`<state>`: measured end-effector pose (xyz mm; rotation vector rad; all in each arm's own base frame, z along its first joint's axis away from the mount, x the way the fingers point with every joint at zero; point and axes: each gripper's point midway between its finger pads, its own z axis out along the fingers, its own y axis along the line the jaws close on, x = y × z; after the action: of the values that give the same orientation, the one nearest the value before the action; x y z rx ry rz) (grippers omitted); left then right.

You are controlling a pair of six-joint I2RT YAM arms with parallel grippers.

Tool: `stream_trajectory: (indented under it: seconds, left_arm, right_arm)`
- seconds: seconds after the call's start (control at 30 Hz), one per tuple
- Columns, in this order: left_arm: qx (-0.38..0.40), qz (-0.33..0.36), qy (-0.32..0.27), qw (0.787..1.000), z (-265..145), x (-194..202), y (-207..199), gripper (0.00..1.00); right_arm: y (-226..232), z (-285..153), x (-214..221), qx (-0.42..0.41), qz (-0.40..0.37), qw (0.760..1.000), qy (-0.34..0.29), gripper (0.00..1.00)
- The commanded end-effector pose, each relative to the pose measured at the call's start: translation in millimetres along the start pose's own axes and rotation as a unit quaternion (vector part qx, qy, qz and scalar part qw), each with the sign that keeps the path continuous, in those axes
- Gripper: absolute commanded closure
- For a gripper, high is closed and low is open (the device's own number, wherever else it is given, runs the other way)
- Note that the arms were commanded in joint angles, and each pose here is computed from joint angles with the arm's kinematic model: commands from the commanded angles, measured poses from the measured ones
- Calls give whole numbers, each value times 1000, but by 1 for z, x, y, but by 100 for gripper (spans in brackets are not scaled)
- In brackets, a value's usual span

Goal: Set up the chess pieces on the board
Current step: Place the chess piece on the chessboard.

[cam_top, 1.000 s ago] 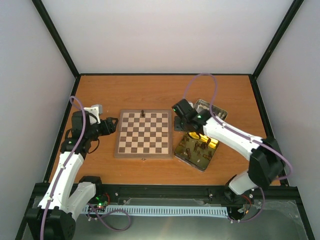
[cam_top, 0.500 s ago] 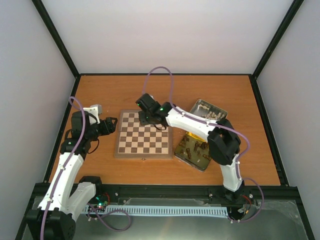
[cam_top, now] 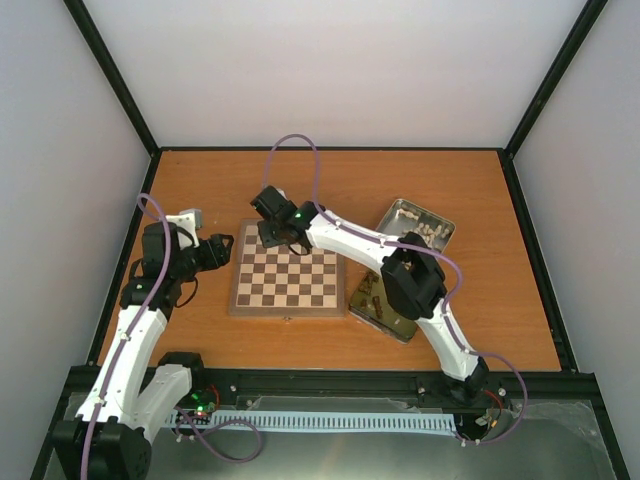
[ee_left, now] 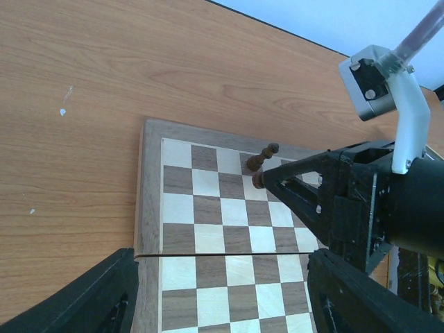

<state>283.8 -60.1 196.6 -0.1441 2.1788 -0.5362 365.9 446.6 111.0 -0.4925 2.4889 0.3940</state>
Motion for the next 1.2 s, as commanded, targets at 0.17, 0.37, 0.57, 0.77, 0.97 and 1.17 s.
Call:
stream_trajectory:
  seconds: [0.17,0.37,0.57,0.77,0.97,1.17]
  left_arm:
    - [-41,-12,-24,999,-7,-11,11,33]
    - [-59,-18,-34,998,-12,-13,16,33]
    - [-67,-21,-44,997,-16,-15,18,32]
    - [-64,-21,-42,997,-15,-14,18,32]
    - [-65,-21,-40,997,-14,-13,18,32]
    - [-66,-22,-39,997,-14,-13,19,32]
  right_arm:
    - [6,17,-18,29,-19,999,-23,85]
    - [8,26,-28,42,-27,998,-26,85]
    - [1,32,-24,61,-30,998,-19,84]
    - [1,39,-18,59,-33,998,-9,84]
    - [2,45,-12,56,-35,998,2,83]
    - [0,53,-9,60,-39,997,5,83]
